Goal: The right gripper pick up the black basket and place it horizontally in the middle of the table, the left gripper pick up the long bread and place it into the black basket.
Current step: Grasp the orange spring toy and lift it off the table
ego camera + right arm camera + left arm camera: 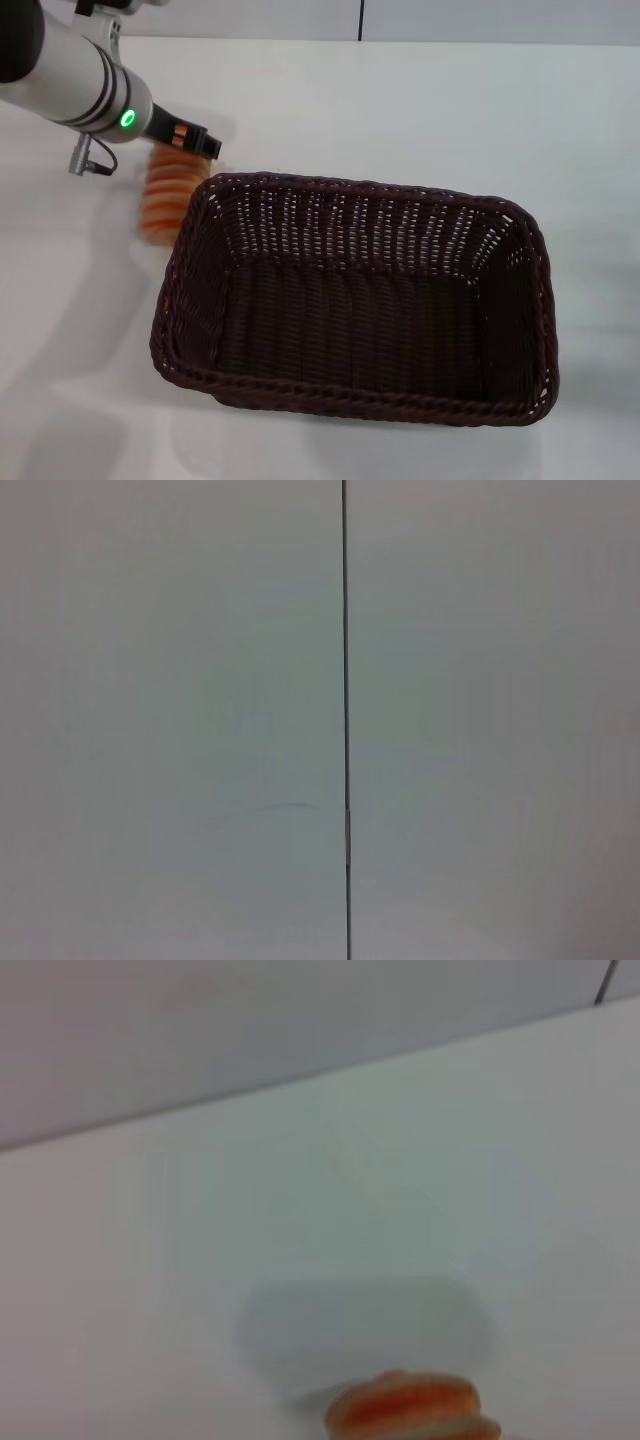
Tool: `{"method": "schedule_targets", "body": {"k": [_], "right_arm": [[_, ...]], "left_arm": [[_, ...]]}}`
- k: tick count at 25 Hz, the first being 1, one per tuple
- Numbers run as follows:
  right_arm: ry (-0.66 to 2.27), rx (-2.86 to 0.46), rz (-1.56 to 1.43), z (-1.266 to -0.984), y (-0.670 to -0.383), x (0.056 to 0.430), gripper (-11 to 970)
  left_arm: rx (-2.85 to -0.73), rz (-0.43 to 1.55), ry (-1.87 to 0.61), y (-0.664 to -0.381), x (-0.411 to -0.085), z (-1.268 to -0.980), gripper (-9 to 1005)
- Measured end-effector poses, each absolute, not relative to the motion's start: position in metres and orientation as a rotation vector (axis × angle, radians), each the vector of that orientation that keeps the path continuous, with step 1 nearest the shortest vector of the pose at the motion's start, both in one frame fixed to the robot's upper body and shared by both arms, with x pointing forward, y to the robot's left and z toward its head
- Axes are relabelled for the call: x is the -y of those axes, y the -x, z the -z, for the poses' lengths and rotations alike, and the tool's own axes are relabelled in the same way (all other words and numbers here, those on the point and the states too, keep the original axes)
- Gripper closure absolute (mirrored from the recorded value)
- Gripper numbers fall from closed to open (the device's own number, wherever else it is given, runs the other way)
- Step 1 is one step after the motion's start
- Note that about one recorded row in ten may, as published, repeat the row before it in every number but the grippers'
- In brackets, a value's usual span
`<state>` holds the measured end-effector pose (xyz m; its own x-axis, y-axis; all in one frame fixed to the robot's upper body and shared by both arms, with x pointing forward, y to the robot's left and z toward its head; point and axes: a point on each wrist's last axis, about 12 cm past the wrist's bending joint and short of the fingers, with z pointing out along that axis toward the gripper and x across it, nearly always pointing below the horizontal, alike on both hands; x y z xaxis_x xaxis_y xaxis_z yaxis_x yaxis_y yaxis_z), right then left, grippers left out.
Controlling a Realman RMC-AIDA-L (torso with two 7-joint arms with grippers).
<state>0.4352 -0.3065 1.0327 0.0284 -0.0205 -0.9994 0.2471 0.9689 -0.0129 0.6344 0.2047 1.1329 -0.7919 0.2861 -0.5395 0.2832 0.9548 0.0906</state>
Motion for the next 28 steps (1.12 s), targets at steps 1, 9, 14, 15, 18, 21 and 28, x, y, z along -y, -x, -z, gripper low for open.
{"method": "schedule_targets", "body": {"k": [1,9,14,15,18,21,28], "right_arm": [[-0.181,-1.532,0.209,-1.032,-0.435,0.307,128],[-0.178,-1.535,0.211,-1.032,-0.436,0.307,127],[-0.173,-1.538,0.210,-1.031,-0.436,0.307,127],[-0.173,-1.539,0.209,-1.031,-0.436,0.307,128],[-0.168,-1.542,0.208,-1.031,-0.437,0.307,128],[-0.165,-1.539,0.207,-1.031,-0.436,0.306,127],[-0.168,-1.530,0.211,-1.031,-0.433,0.305,128]], "left_arm": [[-2.531,-0.007,-0.402,-0.634,-0.205,-1.133,220],[-2.582,-0.018,-0.379,-0.632,-0.207,-1.120,220],[-2.588,-0.046,-0.440,-0.630,-0.202,-1.116,220],[-2.589,-0.055,-0.458,-0.630,-0.201,-1.115,220],[-2.582,-0.068,-0.495,-0.630,-0.199,-1.117,245],[-2.546,-0.060,-0.515,-0.629,-0.196,-1.123,283],[-2.353,-0.068,-0.702,-0.631,-0.186,-1.150,365]]}}
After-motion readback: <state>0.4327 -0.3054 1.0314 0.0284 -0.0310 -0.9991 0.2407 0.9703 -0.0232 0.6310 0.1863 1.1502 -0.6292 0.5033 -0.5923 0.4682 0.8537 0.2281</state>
